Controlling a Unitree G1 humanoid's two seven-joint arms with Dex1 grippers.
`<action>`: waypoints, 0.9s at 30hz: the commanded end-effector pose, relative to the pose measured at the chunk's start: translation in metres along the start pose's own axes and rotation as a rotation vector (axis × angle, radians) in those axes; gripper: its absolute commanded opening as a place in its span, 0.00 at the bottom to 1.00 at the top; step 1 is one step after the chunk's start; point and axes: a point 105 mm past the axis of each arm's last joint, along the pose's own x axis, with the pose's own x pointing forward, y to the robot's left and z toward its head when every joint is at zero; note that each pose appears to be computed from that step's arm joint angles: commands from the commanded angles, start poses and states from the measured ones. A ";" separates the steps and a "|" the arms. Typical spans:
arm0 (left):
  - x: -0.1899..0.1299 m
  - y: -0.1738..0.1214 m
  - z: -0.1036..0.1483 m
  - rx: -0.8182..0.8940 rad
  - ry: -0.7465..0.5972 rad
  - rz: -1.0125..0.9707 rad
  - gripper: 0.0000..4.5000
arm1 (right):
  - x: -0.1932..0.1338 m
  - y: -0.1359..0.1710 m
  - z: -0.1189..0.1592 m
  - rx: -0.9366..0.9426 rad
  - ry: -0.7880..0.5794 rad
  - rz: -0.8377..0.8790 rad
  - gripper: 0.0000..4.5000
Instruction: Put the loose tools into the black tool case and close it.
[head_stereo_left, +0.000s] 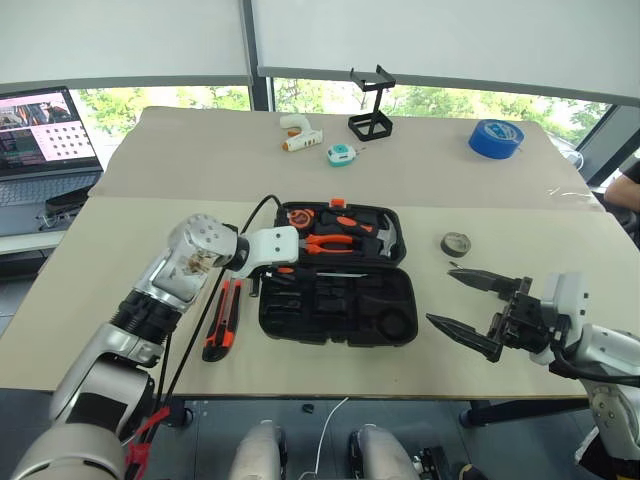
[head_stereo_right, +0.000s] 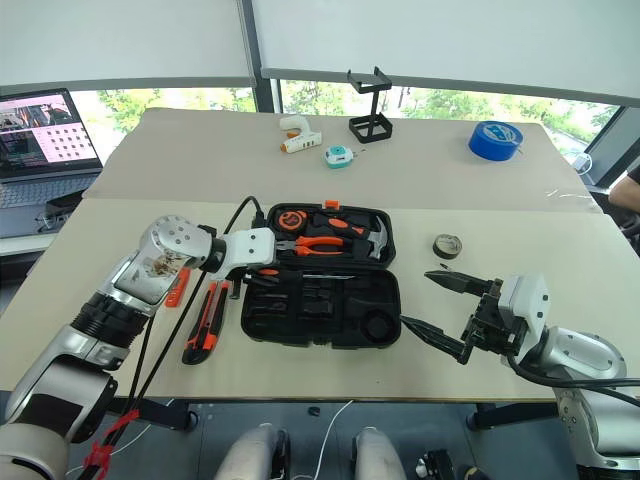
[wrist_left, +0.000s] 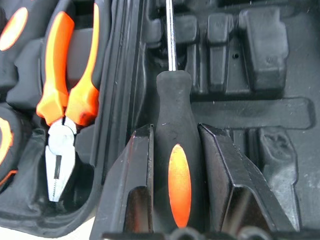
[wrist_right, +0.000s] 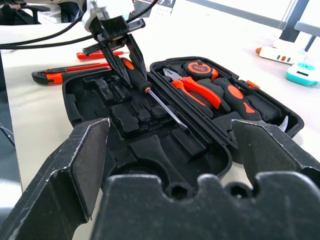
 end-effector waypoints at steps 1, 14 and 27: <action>-0.001 0.012 0.009 0.057 -0.003 0.048 0.20 | 0.002 0.002 0.011 -0.024 -0.033 0.005 1.00; 0.006 0.014 0.019 0.096 -0.067 0.046 0.54 | 0.002 0.005 0.009 -0.007 -0.034 0.003 1.00; 0.004 0.021 0.025 -0.168 -0.350 0.140 0.28 | -0.004 0.000 0.003 0.015 -0.050 -0.065 1.00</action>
